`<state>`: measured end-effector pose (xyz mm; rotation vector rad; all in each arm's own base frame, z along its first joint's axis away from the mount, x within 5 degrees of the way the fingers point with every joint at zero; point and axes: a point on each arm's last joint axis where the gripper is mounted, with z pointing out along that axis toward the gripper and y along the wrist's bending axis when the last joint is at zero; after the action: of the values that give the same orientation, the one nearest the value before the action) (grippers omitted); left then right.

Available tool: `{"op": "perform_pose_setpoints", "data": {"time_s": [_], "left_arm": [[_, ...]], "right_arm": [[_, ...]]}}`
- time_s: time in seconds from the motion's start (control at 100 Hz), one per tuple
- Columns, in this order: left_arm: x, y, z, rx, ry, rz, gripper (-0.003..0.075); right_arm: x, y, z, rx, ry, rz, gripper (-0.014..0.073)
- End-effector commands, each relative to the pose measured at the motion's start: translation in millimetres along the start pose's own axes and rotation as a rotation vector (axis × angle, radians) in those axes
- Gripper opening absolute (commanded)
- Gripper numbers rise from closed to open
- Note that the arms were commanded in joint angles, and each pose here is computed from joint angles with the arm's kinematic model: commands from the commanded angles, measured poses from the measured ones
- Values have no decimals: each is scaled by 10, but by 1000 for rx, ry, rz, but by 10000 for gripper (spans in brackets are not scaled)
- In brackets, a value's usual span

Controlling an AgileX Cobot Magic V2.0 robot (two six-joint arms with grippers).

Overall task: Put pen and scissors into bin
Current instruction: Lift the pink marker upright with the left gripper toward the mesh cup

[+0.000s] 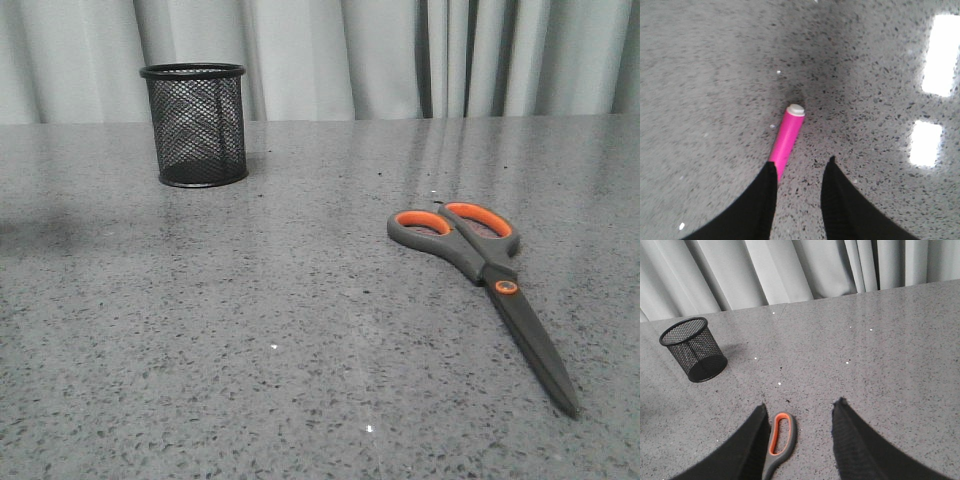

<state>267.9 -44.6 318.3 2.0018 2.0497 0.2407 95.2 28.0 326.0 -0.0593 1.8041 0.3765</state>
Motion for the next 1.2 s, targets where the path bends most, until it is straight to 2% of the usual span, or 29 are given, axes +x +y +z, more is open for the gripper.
{"op": "perform_pose_setpoints", "data": {"time_s": [0.0,0.24,0.44,0.61,0.97,1.01,1.07,1.08,1.09,1.15,1.19], "left_arm": [[20,97,-18,-25,-5,44,192],[182,212,255,39,22,76,192],[242,294,363,17,26,89,193],[247,349,437,-6,26,87,251],[256,390,711,78,30,84,258],[256,383,734,94,29,82,234],[250,365,759,124,22,77,154],[247,359,765,133,17,74,114],[245,357,765,136,16,73,114],[237,350,772,146,8,46,-20],[233,348,772,147,5,26,-17]], "right_arm": [[-178,25,-18,-5,-105,-17,273],[-178,27,-18,-7,-104,-17,273],[-178,27,-18,-7,-104,-17,273],[-175,24,5,-5,-97,-17,273],[-163,13,87,2,-70,-14,273],[-166,12,92,3,-72,-14,273],[-169,10,102,4,-74,-13,273],[-170,10,106,4,-74,-13,273],[-169,10,106,4,-74,-13,273],[-177,10,105,4,-82,-13,273],[-184,10,105,4,-90,-13,273]]}}
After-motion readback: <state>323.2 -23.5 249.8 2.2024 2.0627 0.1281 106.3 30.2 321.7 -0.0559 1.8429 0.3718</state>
